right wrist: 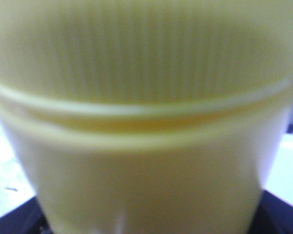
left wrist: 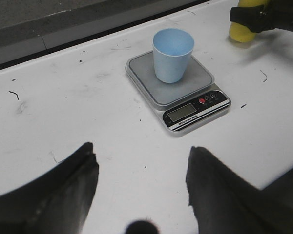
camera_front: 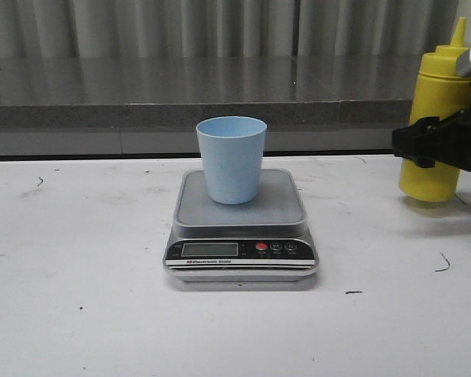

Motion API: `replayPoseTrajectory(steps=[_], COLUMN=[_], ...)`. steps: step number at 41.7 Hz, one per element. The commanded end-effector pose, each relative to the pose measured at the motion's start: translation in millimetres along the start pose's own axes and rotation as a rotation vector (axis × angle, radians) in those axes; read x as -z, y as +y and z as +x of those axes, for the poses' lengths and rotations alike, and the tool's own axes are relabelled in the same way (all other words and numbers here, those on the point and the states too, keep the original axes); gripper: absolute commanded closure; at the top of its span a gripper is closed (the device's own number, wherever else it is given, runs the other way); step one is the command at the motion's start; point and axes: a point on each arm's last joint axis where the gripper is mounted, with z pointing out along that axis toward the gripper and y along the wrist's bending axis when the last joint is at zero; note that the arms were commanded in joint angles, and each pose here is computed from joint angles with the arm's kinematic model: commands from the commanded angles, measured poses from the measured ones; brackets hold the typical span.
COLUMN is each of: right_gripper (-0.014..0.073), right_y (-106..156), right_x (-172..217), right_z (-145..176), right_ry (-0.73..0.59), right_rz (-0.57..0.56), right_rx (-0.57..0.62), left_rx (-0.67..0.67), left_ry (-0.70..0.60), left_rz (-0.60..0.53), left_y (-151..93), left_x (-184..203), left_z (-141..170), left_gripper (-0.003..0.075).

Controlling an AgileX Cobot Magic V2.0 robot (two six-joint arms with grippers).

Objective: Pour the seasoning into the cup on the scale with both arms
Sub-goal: 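Turn the bottle upright and lower it back to its spot, then open the right gripper and lift it off the bottle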

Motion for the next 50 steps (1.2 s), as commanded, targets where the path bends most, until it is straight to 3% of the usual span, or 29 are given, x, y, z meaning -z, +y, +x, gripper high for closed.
replayPoseTrajectory(steps=[1,11,21,27,34,50], right_gripper=[0.026,0.0193,-0.0022,-0.001,-0.001,-0.001], right_y=[1,5,4,4,3,32], right_x=[-1,-2,-1,2,13,53], right_z=[-27,-17,-14,-22,-36,-83], right_ry=[-0.148,-0.054,-0.002,0.014,0.145,0.335], right_rz=[-0.018,-0.063,-0.048,-0.036,0.023,0.051], right_rx=[0.029,0.07,0.071,0.068,0.084,-0.073], left_rx=[0.006,0.006,0.006,0.006,0.006,0.006], left_ry=[-0.09,-0.09,-0.09,-0.09,-0.09,-0.09], left_rz=[0.015,0.015,0.015,0.015,0.015,0.015], left_y=[-1,-1,-1,-1,-1,-1], left_x=[5,5,5,5,5,5], left_z=[-12,-12,-12,-12,-12,-12], left_gripper=[0.0321,0.0321,0.0321,0.0321,0.0321,0.0321])
